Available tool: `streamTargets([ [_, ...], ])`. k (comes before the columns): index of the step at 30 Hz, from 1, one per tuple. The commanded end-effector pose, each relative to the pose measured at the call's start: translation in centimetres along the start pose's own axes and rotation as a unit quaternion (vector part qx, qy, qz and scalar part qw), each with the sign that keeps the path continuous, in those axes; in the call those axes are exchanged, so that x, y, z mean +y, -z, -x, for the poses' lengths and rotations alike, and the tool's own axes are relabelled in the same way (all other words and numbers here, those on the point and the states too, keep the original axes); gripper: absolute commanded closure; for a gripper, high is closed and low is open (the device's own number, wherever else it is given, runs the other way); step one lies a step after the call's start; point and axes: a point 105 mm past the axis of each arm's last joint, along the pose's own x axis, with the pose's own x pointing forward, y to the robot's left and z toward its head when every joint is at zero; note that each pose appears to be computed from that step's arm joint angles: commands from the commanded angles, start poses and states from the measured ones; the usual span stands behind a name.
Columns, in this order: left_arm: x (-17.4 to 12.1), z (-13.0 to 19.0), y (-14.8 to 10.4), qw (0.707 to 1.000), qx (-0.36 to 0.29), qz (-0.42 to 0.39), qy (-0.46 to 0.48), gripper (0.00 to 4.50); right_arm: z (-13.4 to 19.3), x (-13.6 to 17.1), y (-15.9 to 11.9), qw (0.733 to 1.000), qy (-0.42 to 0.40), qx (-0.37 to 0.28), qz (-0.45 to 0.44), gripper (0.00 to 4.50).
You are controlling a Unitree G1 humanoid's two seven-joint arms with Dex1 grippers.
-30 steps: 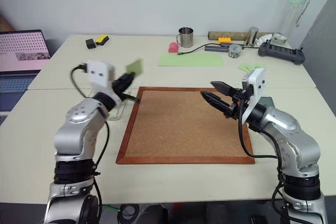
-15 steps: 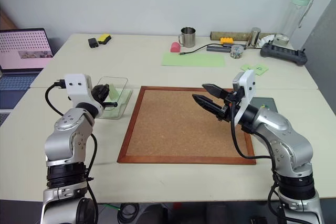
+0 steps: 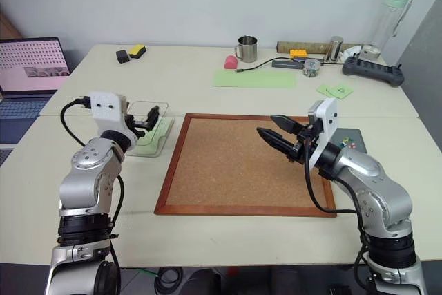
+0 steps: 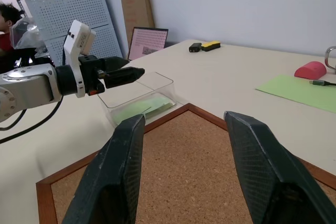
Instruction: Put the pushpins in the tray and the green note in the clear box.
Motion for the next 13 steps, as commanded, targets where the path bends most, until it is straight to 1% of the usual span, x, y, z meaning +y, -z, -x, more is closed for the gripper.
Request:
streamTargets([
  [1,-5.3,0.2,-2.3,0.984,-0.014,-0.038,0.174,0.03,1.3,-1.9,0.8,0.997,0.034,0.048,0.057,1.99],
  [4,-8.0,1.1,-2.1,0.961,0.005,-0.046,0.272,0.03,2.1,-3.1,1.7,0.994,0.054,0.069,0.066,1.99],
  [7,-10.2,2.8,-1.2,0.931,0.028,-0.057,0.359,0.03,2.9,-3.8,2.2,0.992,0.064,0.083,0.068,1.99],
  [10,-10.9,3.3,-0.4,0.918,0.037,-0.064,0.389,0.03,3.5,-4.1,2.7,0.991,0.072,0.091,0.067,1.99],
  [13,-11.1,3.0,-0.2,0.919,0.039,-0.061,0.388,0.03,4.1,-4.2,3.2,0.990,0.084,0.096,0.063,1.99],
])
